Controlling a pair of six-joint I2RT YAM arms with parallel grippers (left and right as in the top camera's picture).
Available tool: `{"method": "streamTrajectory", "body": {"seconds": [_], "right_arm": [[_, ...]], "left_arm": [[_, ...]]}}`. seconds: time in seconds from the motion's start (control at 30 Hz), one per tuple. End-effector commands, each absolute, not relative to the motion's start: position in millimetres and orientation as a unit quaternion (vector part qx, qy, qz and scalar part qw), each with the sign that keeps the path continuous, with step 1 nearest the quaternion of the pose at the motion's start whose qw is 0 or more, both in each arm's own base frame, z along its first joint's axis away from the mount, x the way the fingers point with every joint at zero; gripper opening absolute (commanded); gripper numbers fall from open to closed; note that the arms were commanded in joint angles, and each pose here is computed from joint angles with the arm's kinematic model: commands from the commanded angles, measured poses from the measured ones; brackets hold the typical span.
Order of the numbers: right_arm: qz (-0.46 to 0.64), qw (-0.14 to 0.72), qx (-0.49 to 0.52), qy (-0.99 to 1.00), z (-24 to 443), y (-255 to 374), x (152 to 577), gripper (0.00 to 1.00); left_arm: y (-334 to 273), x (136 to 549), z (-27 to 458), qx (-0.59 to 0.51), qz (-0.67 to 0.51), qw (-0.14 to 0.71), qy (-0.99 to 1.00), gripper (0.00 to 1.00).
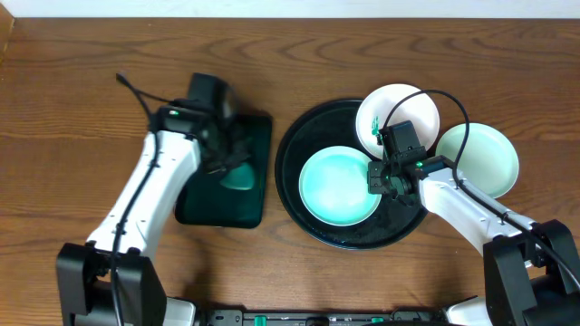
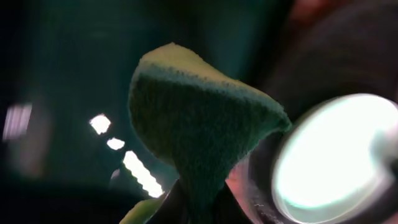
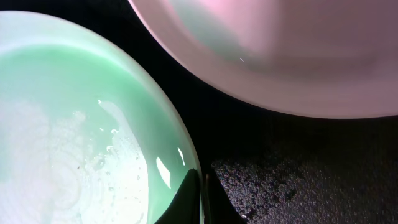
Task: Clean dirty plates on tray and stack at the side
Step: 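Carry the green sponge with the left gripper onto the rectangular tray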
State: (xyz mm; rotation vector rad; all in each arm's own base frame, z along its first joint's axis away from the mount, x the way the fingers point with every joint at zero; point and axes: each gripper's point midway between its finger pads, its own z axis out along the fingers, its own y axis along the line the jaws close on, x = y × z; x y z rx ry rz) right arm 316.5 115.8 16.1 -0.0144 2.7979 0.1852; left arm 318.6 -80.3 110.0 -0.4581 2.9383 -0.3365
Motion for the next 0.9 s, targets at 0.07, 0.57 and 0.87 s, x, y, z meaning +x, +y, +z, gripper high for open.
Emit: {"method": "streamTrajectory", "body": {"seconds": [0.07,0.57,0.87], "right_arm": [[0.104,0.174,-0.010,0.979,26,132,319,0.01],[0.104,0.174,-0.010,0.979,26,132,319,0.01],[0.104,0.174,-0.010,0.979,26,132,319,0.01]], "left_arm": [[-24,321,109,-0.162,-0.031,0.093,0.982,0.08],[-4,310,80,-0.156,0.004,0.086,0.984,0.08],[-4,303,50,-0.156,0.003,0.090,0.984,0.08]]}}
